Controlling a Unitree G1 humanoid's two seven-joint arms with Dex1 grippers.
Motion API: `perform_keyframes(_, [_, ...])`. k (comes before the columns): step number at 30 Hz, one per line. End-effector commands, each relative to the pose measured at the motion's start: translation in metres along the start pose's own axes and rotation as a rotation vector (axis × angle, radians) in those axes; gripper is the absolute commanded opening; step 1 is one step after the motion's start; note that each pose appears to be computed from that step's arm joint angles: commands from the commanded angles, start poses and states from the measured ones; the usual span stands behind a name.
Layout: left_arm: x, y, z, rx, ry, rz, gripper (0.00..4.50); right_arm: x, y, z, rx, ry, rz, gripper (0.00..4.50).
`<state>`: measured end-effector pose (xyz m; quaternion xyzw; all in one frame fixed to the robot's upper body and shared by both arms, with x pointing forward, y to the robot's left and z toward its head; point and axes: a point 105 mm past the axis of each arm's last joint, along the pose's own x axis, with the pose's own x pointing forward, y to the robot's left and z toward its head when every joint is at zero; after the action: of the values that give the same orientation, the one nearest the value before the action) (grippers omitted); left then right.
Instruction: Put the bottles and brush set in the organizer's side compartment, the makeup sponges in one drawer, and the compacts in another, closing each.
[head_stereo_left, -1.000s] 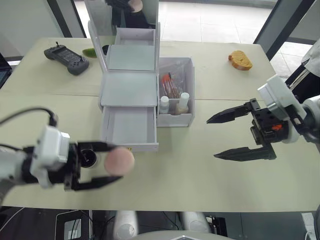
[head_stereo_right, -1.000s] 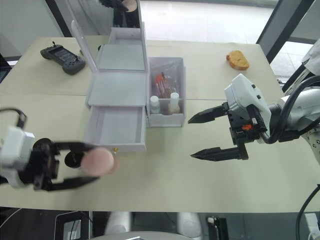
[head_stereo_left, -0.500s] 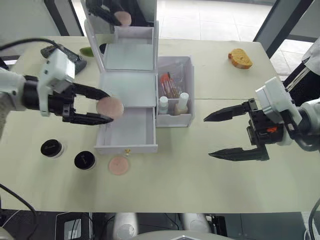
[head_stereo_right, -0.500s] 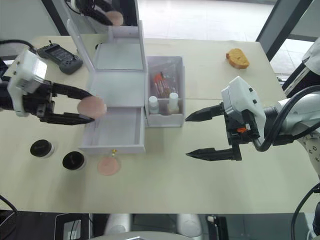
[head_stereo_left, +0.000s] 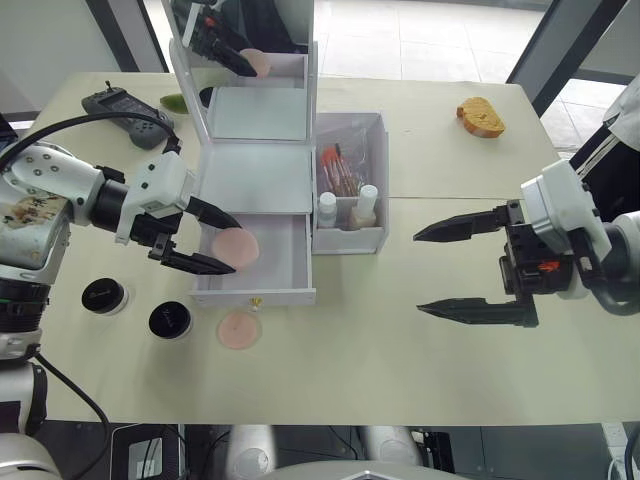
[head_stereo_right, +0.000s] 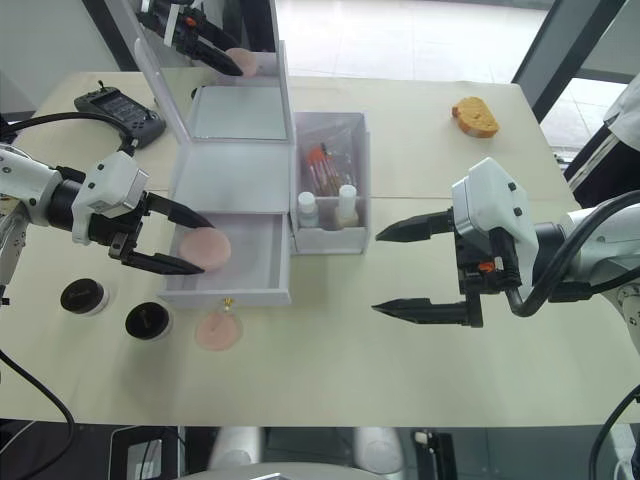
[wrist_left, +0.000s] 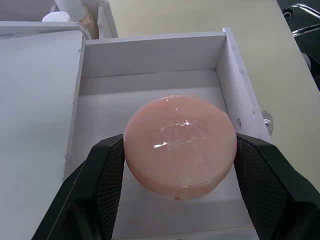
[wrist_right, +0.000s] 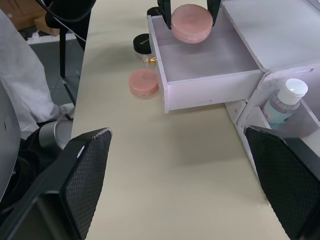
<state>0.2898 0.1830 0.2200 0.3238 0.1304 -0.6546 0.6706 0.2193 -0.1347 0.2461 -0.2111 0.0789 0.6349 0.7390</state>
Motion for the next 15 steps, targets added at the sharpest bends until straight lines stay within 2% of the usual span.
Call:
perform_keyframes(1, [-0.0063, -0.0014, 0.0053, 0.024, 0.02, 0.002, 2.96, -0.0039, -0.0004, 0.0065, -0.038, 0.006, -0.019, 4.5])
perform_keyframes(6, [-0.0089, -0.0076, 0.0081, 0.016, 0.026, -0.024, 2.96, -0.0029, -0.0034, 0.0058, -0.042, 0.012, -0.02, 4.5])
perform_keyframes(8, [-0.0094, -0.0079, 0.0074, 0.014, 0.031, -0.024, 3.68, -0.0025, -0.0045, 0.0063, -0.045, 0.012, -0.02, 4.5])
perform_keyframes(11, [-0.0093, -0.0063, 0.0077, 0.016, 0.033, -0.019, 4.48, -0.0022, -0.0055, 0.0067, -0.047, 0.013, -0.018, 4.5])
perform_keyframes(15, [-0.0094, -0.0036, 0.0088, 0.02, 0.03, -0.01, 4.48, -0.002, -0.0067, 0.0072, -0.05, 0.014, -0.018, 4.5])
